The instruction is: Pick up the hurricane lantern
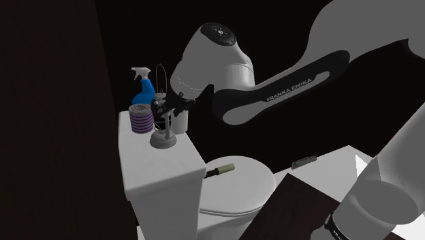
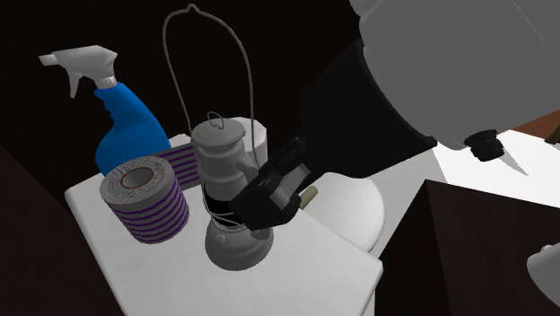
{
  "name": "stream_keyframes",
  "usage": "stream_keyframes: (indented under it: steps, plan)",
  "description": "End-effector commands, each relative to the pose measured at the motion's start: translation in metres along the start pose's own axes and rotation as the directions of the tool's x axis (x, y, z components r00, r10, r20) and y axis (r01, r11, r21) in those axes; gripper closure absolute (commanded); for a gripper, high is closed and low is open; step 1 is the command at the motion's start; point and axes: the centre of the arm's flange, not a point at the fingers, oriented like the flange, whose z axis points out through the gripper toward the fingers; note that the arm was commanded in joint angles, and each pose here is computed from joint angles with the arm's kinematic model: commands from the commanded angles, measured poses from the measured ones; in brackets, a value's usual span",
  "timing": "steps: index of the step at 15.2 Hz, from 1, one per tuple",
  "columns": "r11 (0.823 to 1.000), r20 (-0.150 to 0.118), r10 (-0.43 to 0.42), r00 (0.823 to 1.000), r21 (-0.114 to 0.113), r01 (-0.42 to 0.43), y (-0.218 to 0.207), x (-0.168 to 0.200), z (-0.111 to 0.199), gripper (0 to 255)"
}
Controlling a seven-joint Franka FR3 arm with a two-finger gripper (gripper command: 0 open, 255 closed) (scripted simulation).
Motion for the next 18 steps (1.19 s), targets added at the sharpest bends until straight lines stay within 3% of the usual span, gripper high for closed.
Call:
stream_keyframes:
  steps: [1,9,18]
  plan:
    - [1.000,0.000,0.000,1.000,0.000,0.000,0.000,-0.001,0.001,255]
    - [1.000,0.000,0.000,1.000,0.000,0.000,0.000,-0.001,0.000,255]
    - [1.000,0.000,0.000,1.000,0.000,0.000,-0.003,0.029,-0.037,255]
